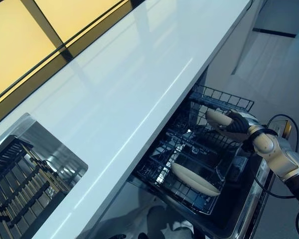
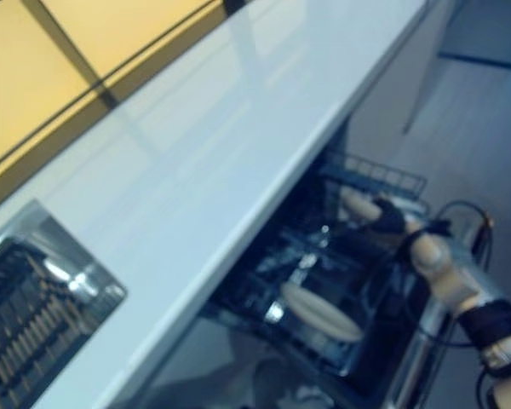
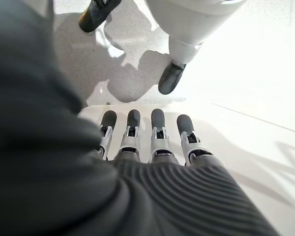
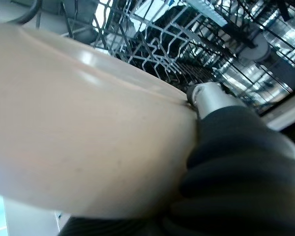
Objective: Take plates into dishwasher
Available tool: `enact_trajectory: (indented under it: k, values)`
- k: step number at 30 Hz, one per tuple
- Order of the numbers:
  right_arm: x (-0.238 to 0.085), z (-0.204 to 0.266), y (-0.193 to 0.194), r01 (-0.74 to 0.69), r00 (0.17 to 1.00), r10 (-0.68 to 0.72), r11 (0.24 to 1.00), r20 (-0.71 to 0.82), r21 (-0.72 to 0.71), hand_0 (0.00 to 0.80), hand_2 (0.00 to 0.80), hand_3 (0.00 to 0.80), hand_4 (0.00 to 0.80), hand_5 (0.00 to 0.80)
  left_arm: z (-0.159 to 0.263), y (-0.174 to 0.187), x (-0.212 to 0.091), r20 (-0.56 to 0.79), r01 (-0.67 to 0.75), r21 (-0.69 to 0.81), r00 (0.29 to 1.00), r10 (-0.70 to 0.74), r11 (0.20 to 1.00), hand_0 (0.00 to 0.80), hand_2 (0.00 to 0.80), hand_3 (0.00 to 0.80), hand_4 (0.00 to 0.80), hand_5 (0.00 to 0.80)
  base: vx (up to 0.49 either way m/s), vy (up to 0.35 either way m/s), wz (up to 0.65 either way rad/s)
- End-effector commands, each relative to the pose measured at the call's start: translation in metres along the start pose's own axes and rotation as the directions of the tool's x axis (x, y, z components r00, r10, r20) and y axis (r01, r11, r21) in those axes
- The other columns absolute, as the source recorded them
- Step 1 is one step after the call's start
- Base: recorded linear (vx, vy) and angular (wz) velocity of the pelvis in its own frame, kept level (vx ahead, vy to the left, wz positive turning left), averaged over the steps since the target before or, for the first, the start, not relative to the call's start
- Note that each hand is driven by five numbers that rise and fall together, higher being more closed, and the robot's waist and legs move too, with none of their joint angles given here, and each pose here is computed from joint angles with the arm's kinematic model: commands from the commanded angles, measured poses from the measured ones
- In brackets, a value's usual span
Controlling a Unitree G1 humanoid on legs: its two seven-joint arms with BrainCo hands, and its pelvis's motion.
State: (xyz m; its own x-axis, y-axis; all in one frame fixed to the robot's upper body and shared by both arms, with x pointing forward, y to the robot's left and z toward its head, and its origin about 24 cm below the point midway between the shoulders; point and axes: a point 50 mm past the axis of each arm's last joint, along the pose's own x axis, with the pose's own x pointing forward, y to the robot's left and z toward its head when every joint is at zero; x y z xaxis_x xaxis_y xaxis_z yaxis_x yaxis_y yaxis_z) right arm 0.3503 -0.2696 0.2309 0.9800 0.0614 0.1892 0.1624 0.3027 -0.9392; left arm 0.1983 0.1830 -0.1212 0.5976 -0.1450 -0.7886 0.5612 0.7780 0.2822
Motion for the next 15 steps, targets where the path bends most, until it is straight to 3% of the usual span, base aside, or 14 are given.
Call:
enact_trajectory:
  k: [1,15]
  values:
    - [0.019,0.039,-0.029,0.112,0.987,-0.107,0.993,0.121,-0.03,0.8,0.8,0.8,0.8,0.8,-0.002,0.011,-0.001,-0.023,0.002,0.068,1.0,0.0,0.998,0.0,0.0,0.0,0.0,0.0,-0.056,-0.012,0.01]
    - [0.036,0.041,-0.031,0.11,0.993,-0.107,0.99,0.042,-0.083,0.8,0.8,0.8,0.8,0.8,0.012,0.023,-0.001,0.022,-0.015,0.11,1.0,0.012,0.994,0.0,0.0,0.0,0.0,0.0,-0.042,-0.014,0.03]
